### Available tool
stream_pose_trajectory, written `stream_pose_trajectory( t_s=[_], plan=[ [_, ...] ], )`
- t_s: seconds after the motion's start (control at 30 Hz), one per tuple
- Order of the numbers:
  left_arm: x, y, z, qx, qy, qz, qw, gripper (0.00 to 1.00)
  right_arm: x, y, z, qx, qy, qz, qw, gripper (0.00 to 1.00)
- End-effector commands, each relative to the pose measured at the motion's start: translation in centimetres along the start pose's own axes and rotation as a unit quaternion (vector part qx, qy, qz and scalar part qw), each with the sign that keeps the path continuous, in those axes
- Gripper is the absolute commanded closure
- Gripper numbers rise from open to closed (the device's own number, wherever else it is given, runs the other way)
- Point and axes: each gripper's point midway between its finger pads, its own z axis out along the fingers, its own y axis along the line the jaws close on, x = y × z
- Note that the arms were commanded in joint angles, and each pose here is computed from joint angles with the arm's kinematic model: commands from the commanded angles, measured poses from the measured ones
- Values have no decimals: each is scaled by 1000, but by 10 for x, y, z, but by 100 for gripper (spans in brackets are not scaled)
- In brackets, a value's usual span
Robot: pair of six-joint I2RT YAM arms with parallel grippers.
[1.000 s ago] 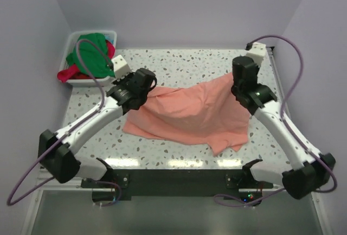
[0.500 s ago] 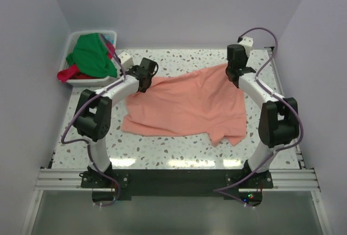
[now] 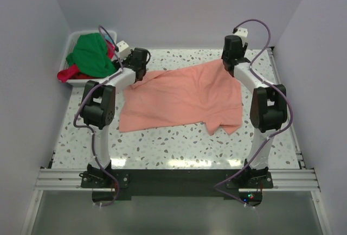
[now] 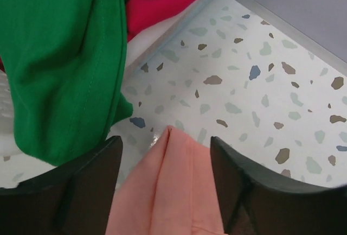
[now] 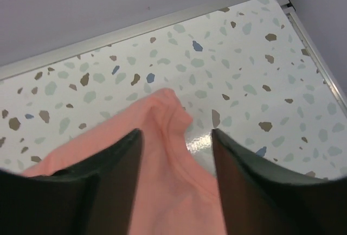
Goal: Fold and stack the t-shirts
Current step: Flatten the tshirt out
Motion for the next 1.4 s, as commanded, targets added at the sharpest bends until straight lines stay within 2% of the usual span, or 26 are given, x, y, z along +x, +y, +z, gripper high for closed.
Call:
stream_pose_trajectory(
  t_s=[0.0, 0.1, 0.2, 0.3, 0.37, 0.43, 0.47, 0.5, 0.6, 0.7, 0.77, 0.83, 0.97, 1.13, 1.27, 1.37],
  plan=[
    [-49, -10, 1, 19, -43, -39, 998, 23, -56, -4, -13, -1, -61, 30, 998, 26],
    [-59, -5, -2, 23, -50, -43, 998, 21, -62, -11, -21, 8, -60, 26, 998, 1],
    [-66, 0, -13, 34, -46, -29, 998, 18, -58, -17, -28, 16, -29, 9, 999, 1],
    [-61, 10, -26, 45, -18, -22, 999, 13, -47, -24, -43, 13, -4, 10, 1000, 1],
    [-49, 20, -40, 58, 13, -18, 998, 9, -35, -32, -61, 6, 16, 17, 1000, 1],
    [-37, 20, -55, 83, 38, -13, 996, 0, -22, -29, -73, -22, 34, 22, 999, 1],
    [-28, 31, -64, 81, 51, -3, 995, 0, -3, -28, -78, -37, 56, 23, 997, 3],
    [-24, 35, -71, 82, 57, -1, 995, 0, -4, -29, -89, -49, 58, 30, 997, 10],
    [-4, 51, -98, 70, 71, 34, 994, 0, 26, -27, -107, -82, 99, 30, 991, 18],
    [13, 67, -125, 60, 78, 62, 993, 0, 50, -23, -124, -117, 133, 21, 984, 21],
    [30, 81, -139, 58, 95, 68, 991, 0, 66, -24, -136, -124, 141, 10, 982, 20],
    [43, 92, -146, 58, 111, 61, 990, 0, 65, -20, -156, -129, 120, 0, 984, 14],
    [69, 131, -157, 60, 138, 48, 987, 2, 92, -23, -178, -116, 134, -33, 984, 6],
    [83, 158, -169, 76, 156, 25, 984, 4, 114, -20, -197, -126, 147, -38, 980, 6],
    [106, 177, -172, 69, 185, 36, 980, 5, 129, -20, -207, -137, 163, -31, 977, 9],
    [128, 187, -175, 71, 212, 41, 974, 11, 138, -23, -211, -135, 168, -33, 976, 11]
  ],
)
